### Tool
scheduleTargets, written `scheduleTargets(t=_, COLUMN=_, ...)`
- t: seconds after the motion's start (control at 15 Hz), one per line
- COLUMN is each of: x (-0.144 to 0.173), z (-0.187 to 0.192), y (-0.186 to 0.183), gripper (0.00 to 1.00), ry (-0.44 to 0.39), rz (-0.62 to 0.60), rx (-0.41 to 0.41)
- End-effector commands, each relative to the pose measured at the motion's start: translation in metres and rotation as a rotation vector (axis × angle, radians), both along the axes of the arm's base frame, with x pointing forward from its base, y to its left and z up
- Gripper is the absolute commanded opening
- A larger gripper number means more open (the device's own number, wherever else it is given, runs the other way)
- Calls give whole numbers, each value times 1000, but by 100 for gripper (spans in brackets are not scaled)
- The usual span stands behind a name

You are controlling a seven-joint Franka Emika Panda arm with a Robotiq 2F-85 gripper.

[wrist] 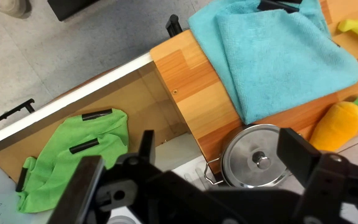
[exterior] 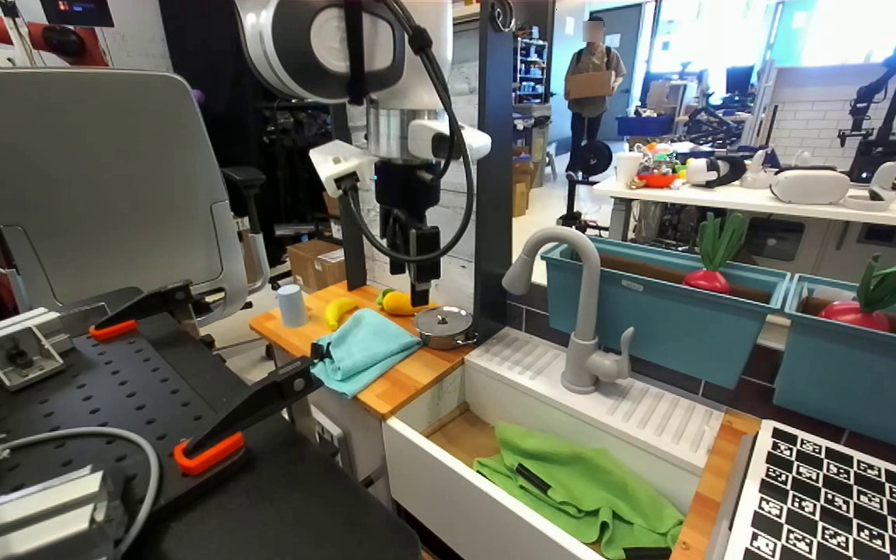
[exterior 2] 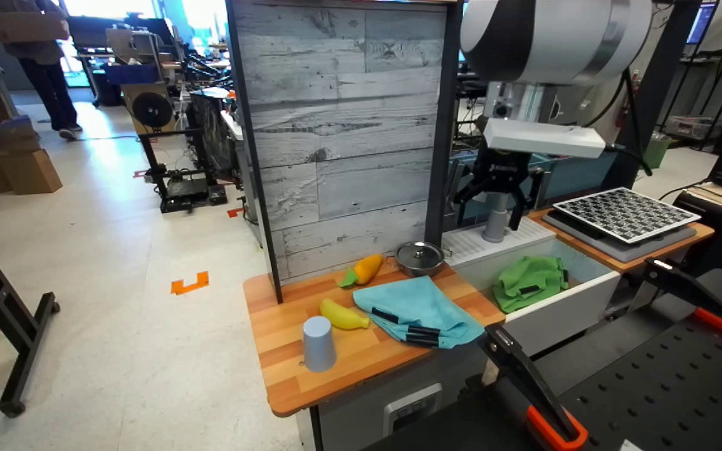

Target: Remove the silver lid from the silver pot

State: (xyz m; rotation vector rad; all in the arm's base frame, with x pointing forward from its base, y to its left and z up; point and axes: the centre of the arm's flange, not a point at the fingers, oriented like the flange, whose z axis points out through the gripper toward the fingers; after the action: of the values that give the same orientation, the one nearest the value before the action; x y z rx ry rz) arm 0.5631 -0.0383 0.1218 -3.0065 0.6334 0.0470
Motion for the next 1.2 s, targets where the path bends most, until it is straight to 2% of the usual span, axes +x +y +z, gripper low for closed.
scheduleTargets(t=0.0, x=43, z=-36, y=4, gripper=100, ry=0, rz=-86, rx=-5)
scheduleTargets(t=0.47, x=84, z=-73, y=26, gripper=100, ry=-8, rz=-190, rx=-16)
scheduleTargets(t=1.13, x=111, z=-93, y=51, gripper=100, ry=10, rz=-239, rx=-35)
